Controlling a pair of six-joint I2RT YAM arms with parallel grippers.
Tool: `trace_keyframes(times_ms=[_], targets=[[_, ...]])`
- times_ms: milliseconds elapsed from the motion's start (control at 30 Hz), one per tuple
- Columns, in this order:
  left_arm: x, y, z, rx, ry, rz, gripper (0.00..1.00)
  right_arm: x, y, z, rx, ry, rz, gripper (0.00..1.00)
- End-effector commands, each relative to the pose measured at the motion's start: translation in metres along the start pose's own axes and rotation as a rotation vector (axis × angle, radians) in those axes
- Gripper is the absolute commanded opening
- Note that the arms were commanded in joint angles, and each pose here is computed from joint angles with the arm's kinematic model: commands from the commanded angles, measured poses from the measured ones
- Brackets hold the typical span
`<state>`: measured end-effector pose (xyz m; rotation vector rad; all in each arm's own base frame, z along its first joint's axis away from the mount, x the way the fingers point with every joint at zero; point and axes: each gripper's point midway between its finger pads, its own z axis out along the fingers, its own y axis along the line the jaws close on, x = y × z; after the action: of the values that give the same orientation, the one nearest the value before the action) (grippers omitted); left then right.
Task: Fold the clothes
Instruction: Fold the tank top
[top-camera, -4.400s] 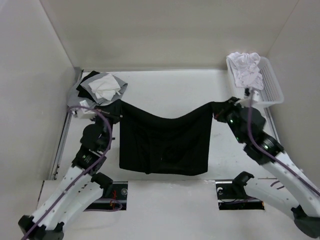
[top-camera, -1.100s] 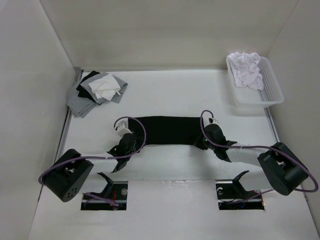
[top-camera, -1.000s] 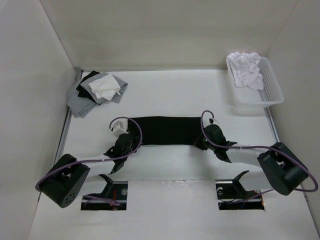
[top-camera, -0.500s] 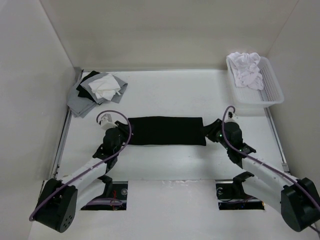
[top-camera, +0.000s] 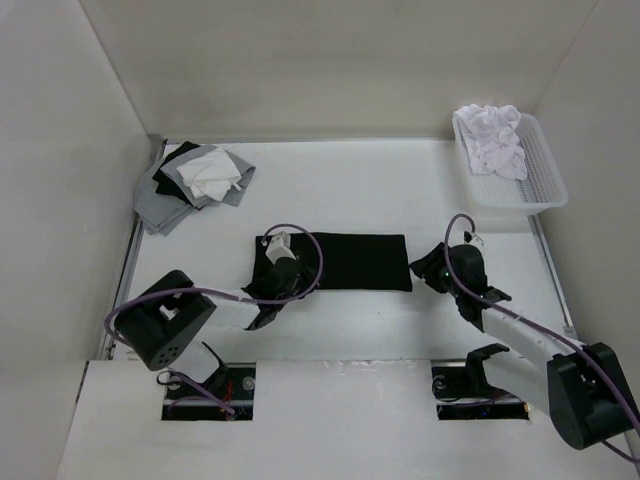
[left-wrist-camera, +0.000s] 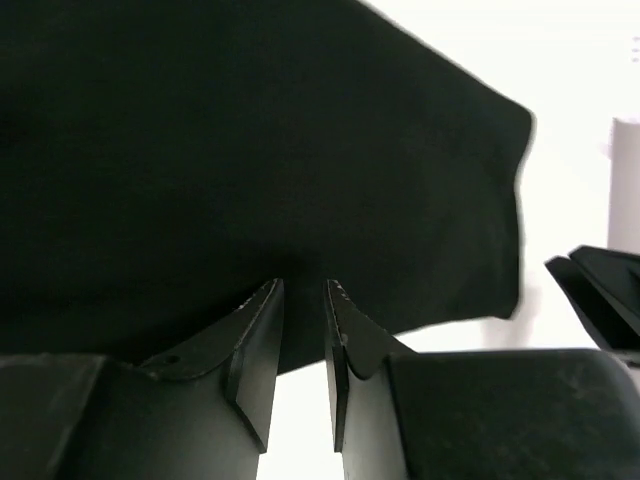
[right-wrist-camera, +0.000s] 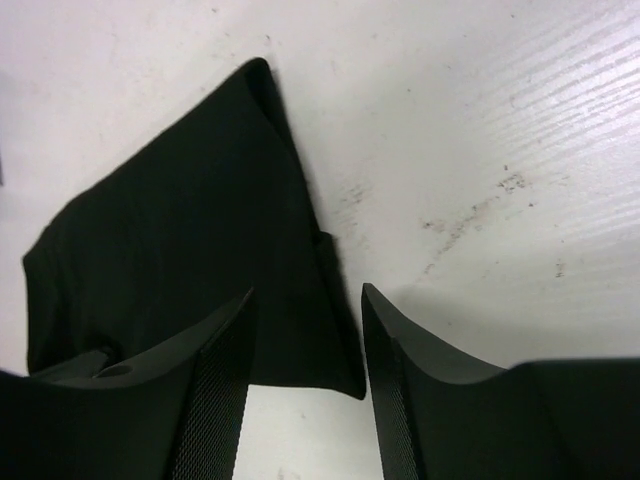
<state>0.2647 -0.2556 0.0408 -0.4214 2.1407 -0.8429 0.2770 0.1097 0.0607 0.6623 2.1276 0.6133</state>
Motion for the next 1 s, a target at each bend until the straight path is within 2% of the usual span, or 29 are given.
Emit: trace_keyframes(times_ms=[0, 233, 433, 600, 900, 967], targets=[[-0.022, -0.008, 0.006, 0.042, -0.068, -0.08, 0.21, -0.008, 0.008, 0.004, -0.018, -0.013, -0.018, 0.52], [-0.041, 0.047, -0.007, -0.066, -0.121, -0.108, 0.21, 0.009, 0.015, 0.017, -0.04, 0.06, -0.027, 0.55], [-0.048, 0.039, -0.011, -0.036, -0.132, -0.102, 0.21, 0.03, 0.036, 0.024, -0.145, 0.132, -0.005, 0.54], [-0.055, 0.03, -0.012, -0.006, -0.141, -0.107, 0.21, 0.045, 0.036, 0.032, -0.163, 0.184, 0.031, 0.52], [-0.065, 0.003, -0.017, 0.061, -0.165, -0.088, 0.22, 0.058, 0.043, 0.043, -0.203, 0.24, 0.109, 0.34], [-0.064, -0.002, -0.017, 0.071, -0.164, -0.082, 0.22, 0.061, 0.045, 0.048, -0.205, 0.262, 0.116, 0.24]])
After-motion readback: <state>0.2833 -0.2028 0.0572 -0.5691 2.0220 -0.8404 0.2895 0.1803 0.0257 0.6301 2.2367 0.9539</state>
